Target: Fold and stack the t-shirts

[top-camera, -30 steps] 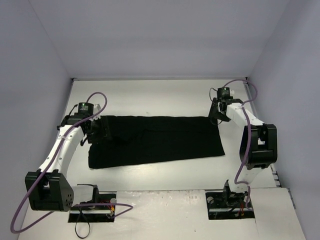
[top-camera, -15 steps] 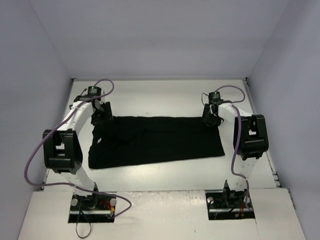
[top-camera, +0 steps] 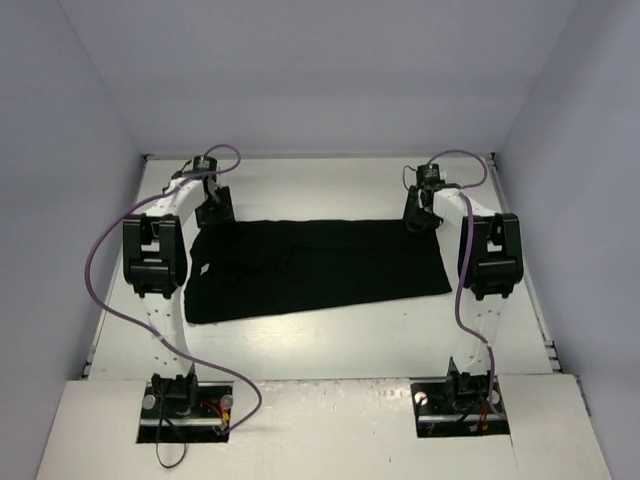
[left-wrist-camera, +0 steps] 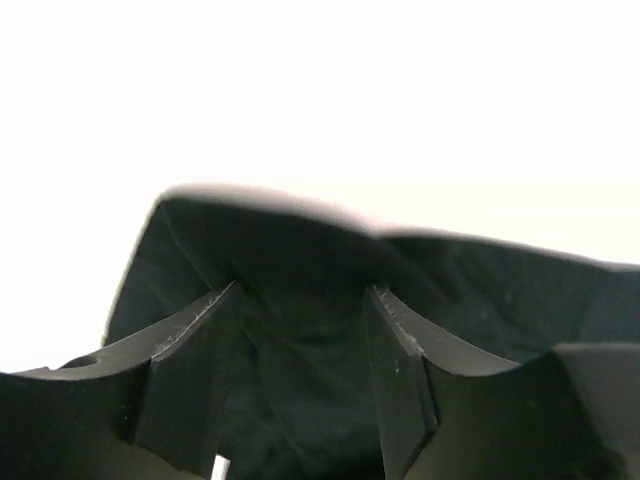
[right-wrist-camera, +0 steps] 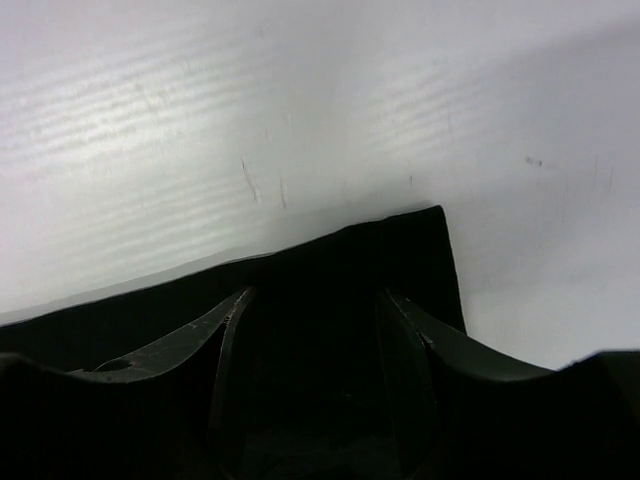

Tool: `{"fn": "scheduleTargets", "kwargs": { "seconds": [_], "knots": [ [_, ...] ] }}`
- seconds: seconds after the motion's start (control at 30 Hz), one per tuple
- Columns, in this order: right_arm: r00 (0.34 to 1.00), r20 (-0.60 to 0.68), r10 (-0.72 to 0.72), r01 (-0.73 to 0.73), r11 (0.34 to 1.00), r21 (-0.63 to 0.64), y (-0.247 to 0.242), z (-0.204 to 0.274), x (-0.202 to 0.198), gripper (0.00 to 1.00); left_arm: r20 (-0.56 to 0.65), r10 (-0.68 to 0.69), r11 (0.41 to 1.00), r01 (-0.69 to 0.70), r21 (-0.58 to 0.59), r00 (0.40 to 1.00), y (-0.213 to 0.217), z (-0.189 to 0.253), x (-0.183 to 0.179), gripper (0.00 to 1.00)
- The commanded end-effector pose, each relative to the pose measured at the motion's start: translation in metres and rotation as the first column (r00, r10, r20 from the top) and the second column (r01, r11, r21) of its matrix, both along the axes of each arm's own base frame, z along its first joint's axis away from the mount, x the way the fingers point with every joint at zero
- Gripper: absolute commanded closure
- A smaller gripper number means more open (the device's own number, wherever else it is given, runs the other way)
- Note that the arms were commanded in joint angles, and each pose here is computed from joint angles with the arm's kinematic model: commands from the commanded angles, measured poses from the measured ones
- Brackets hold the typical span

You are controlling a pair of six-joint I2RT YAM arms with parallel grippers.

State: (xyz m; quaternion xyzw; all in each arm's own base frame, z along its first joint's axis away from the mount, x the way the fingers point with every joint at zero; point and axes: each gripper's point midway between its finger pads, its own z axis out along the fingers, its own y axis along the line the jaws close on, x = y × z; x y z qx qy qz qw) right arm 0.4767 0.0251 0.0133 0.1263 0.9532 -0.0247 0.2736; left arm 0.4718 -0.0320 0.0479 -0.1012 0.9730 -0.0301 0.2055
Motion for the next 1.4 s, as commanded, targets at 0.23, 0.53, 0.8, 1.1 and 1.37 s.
{"fn": "scheduleTargets", "kwargs": {
  "seconds": [0.23,0.53,0.8,1.1,1.37],
  "knots": [
    [0.964,0.261,0.044,-0.052,0.998,0.025,0.017,0.132,-0.011,0.52,0.231,-0.509,0.821,0.387,0.419,0.829,-0.107,0.145,-0.05,0.51],
    [0.965,0.258,0.042,-0.073,0.991,0.111,0.026,0.135,-0.073,0.52,-0.053,-0.698,0.556,0.588,0.587,0.714,-0.162,0.077,-0.124,0.73],
    [0.977,0.203,0.058,-0.089,0.986,0.143,0.03,0.112,-0.107,0.52,-0.155,-0.664,0.498,0.587,0.638,0.731,-0.152,0.05,-0.12,0.73],
    [0.98,0.193,0.056,-0.085,0.985,0.147,0.029,0.106,-0.122,0.52,-0.255,-0.621,0.49,0.621,0.612,0.741,-0.135,0.01,-0.119,0.73],
    [0.981,0.185,0.058,-0.088,0.984,0.156,0.03,0.102,-0.127,0.52,-0.264,-0.588,0.53,0.611,0.588,0.764,-0.125,0.0,-0.104,0.73]
  ]
}}
